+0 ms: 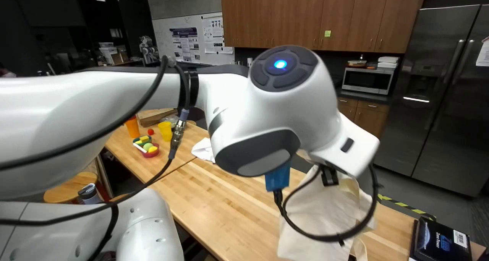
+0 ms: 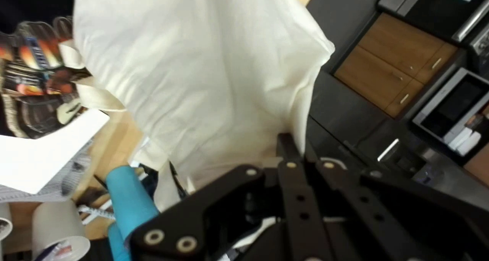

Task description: Move the bag and the white towel to the right

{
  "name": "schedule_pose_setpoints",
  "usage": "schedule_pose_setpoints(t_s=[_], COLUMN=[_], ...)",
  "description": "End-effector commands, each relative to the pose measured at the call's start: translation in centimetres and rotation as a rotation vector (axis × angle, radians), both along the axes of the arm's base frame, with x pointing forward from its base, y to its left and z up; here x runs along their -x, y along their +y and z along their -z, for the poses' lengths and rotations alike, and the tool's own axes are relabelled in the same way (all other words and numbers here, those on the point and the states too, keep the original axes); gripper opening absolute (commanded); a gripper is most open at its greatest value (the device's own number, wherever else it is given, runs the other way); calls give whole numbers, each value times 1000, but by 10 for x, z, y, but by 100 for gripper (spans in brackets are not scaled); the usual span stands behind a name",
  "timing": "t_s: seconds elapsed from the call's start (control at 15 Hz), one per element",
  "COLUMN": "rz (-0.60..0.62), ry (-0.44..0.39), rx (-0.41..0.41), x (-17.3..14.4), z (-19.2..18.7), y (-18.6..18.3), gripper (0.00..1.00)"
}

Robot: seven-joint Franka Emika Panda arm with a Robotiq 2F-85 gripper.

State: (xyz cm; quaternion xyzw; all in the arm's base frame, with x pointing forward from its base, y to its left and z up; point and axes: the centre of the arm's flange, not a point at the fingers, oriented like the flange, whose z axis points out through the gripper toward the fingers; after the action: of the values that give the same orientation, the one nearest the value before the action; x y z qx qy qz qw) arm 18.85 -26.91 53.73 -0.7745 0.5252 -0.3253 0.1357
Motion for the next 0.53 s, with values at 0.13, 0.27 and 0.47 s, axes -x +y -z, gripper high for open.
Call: schedule_pose_setpoints(t_s=[0.13, 0.27, 0.47], rz=[-139, -175, -234], ry=[155, 203, 308], rx=[-230, -303, -376], x=[66, 66, 37], z=[5, 15, 25], y=[-122, -144, -162], gripper=[1, 1, 1])
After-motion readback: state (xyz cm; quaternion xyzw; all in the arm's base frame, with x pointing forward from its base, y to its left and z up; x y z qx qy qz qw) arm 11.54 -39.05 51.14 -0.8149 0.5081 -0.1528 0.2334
